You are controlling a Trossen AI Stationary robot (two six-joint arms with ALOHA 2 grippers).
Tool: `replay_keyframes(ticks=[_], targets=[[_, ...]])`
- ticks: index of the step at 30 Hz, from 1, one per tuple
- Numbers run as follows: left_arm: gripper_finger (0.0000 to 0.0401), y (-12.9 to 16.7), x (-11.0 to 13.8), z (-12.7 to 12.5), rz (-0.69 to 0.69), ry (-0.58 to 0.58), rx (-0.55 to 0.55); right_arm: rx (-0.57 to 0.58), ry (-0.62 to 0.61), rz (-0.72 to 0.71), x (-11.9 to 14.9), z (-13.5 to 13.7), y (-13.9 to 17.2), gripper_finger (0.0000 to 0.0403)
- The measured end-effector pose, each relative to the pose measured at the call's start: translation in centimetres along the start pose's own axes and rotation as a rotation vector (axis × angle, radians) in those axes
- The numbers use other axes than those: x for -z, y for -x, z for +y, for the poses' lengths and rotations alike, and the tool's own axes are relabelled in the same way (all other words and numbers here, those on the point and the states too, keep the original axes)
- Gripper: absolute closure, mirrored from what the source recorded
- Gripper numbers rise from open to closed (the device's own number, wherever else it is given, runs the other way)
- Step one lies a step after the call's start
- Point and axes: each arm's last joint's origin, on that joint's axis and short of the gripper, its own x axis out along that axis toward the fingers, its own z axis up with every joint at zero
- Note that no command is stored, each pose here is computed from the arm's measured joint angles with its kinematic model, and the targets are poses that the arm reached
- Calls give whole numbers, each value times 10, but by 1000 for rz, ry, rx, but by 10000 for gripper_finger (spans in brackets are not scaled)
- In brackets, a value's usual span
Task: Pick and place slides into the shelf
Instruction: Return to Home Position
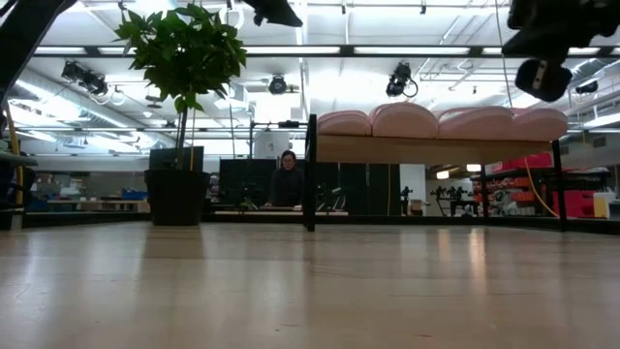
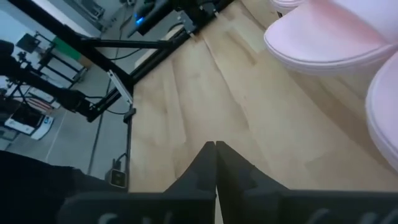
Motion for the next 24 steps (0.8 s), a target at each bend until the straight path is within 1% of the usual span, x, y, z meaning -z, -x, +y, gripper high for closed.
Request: replay_keyframes(ticks=[2, 6, 10, 13, 18, 22, 24], targets=[[379, -4, 2, -1, 4, 29, 16, -6, 27, -12, 7, -4, 2, 400], [381, -16, 2, -7, -10, 30, 44, -17, 71, -29, 19, -12, 5, 400], [392, -33, -2, -19, -55, 8, 71, -44, 116, -65, 27, -17, 11, 401], [395, -45, -5, -29, -89, 16, 92, -67, 140, -101, 33, -19, 17, 401], [380, -60, -5, -42, -106, 33, 118, -96, 177, -184, 40, -21, 28, 402], [371, -66, -5, -48, -110, 48, 132, -121, 200, -255, 44, -22, 37, 403], [371, -68, -6, -50, -110, 64, 136, -118, 201, -258, 45, -22, 37, 403]])
